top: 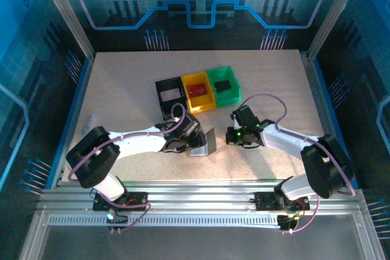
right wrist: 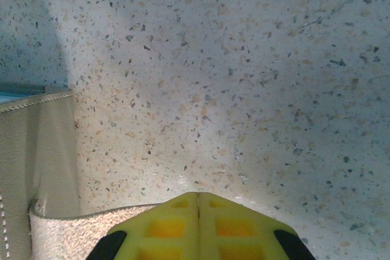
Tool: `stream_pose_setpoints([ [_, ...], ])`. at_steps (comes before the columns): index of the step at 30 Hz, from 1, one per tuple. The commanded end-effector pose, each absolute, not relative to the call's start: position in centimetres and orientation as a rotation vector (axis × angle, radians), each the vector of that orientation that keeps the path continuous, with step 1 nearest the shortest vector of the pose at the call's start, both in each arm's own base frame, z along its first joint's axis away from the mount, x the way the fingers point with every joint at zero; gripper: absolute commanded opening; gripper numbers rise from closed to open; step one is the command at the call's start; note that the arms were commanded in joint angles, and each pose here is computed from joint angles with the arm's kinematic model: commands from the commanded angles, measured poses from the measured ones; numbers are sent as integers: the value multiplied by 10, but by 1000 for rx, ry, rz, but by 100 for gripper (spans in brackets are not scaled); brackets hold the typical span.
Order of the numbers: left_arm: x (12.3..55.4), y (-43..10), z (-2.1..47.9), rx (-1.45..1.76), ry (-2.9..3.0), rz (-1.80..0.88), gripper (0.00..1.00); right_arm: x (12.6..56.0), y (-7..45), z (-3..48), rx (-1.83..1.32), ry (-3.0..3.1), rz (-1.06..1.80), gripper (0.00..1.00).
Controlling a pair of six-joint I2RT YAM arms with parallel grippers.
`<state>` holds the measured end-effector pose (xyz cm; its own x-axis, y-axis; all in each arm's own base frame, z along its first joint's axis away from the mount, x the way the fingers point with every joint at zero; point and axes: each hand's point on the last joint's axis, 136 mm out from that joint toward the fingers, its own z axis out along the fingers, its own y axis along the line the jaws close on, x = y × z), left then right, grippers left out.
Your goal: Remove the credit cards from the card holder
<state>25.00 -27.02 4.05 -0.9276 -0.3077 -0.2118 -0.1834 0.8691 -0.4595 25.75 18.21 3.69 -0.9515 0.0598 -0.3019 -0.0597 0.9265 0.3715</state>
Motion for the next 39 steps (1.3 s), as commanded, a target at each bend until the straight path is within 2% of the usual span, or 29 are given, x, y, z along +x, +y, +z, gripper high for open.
stream_pose_setpoints([
  [1, 254, -285, 64, -344, 2713, -752, 65, 255, 182, 31, 23, 2796, 572, 0],
  [12, 254, -295, 72, -332, 2691, -827, 62, 255, 183, 33, 23, 2794, 584, 0],
  [39, 262, -358, 116, -258, 2605, -1109, 64, 249, 185, 36, 46, 2781, 669, 0],
])
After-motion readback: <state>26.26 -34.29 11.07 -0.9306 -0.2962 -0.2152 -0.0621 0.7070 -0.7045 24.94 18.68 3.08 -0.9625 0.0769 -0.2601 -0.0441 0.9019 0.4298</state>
